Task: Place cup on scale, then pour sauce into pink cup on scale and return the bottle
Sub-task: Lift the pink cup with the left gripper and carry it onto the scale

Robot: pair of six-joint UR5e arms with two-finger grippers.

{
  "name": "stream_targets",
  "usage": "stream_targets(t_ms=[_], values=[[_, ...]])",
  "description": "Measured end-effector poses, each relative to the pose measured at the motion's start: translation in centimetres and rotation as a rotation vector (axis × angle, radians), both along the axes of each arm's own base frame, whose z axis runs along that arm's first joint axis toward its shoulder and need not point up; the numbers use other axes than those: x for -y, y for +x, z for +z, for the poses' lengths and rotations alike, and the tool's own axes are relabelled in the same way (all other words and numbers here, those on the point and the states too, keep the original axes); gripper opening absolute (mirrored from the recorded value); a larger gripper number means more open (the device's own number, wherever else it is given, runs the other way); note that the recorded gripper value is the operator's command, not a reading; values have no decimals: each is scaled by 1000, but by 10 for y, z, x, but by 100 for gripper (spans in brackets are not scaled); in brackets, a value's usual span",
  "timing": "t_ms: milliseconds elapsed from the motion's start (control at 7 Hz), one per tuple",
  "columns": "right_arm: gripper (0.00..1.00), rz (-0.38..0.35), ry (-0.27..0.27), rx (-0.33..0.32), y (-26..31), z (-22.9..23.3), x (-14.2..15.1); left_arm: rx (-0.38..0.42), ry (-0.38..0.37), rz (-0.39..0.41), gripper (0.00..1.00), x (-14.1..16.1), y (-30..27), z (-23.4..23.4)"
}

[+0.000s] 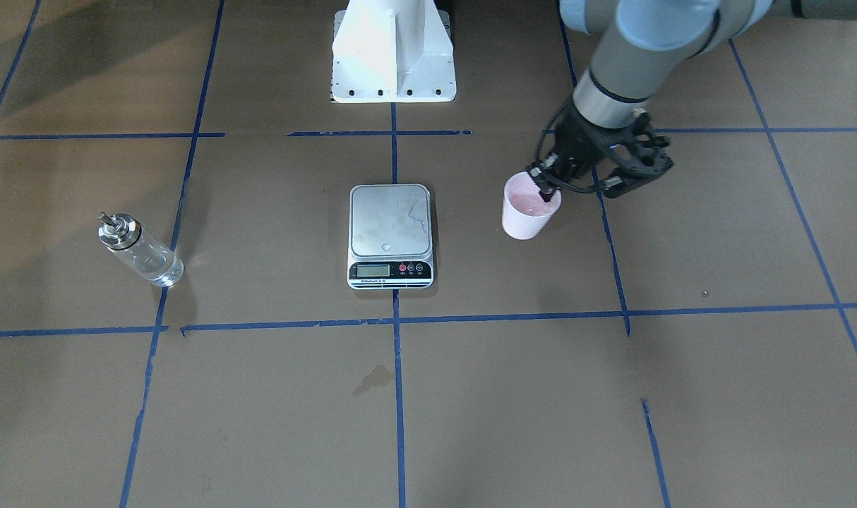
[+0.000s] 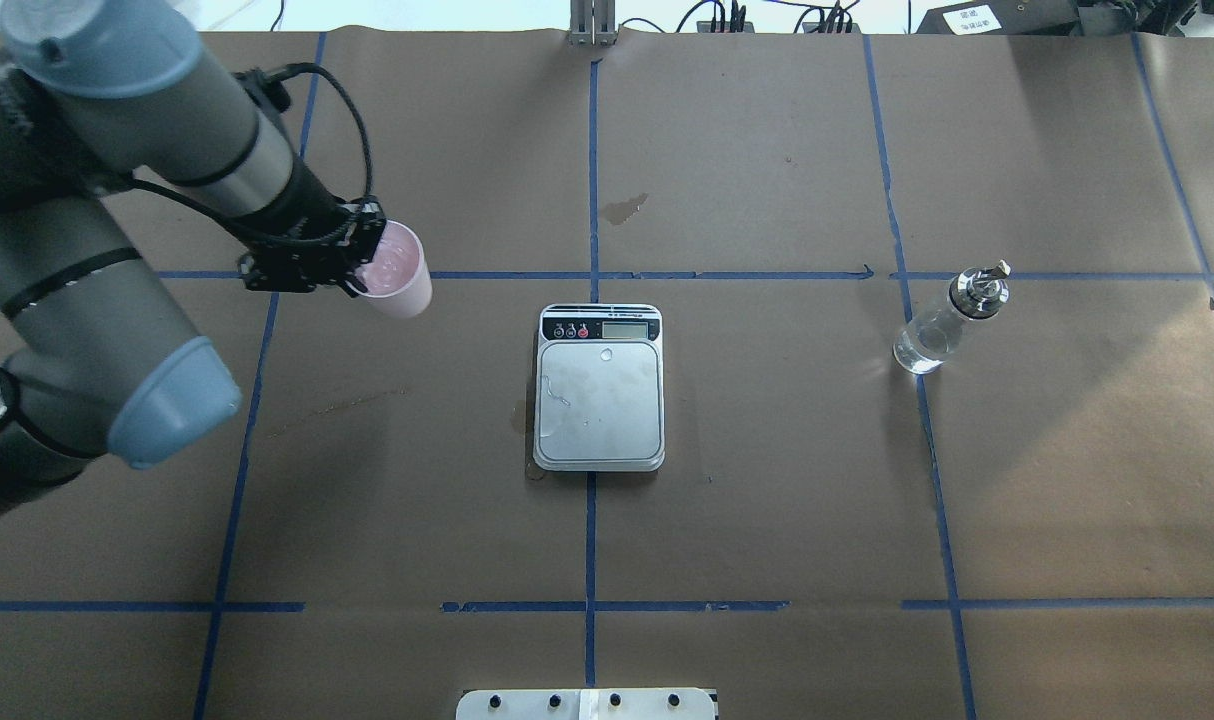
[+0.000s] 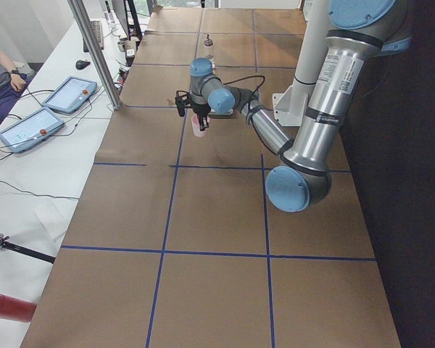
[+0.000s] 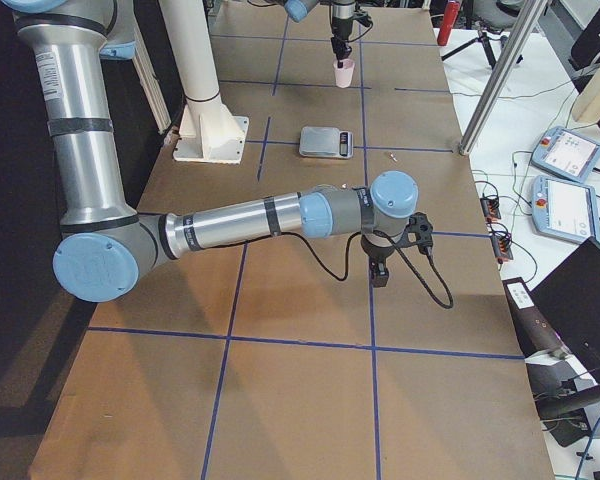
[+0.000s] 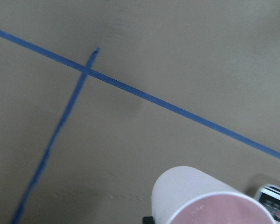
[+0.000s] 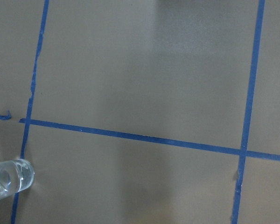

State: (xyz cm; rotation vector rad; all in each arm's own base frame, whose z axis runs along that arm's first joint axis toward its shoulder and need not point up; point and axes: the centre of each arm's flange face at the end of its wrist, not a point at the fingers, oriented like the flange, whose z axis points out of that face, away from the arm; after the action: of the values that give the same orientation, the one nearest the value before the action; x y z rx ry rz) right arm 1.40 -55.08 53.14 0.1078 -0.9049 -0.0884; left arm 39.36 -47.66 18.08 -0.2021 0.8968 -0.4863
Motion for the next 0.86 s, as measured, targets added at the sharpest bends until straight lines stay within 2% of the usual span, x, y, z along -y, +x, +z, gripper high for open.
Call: stream_targets(t_ms=[143,429,857], values=[[100,0,1,-1,0,0,0,-15,-38,-26,0,-17,49,-26],[100,0,-1,-3,0,3,-1,-52,-72,-53,0,-39,120,-46],[100,7,-14,-3,0,5,1,-57,-80,-33,0,-45,163,-44]])
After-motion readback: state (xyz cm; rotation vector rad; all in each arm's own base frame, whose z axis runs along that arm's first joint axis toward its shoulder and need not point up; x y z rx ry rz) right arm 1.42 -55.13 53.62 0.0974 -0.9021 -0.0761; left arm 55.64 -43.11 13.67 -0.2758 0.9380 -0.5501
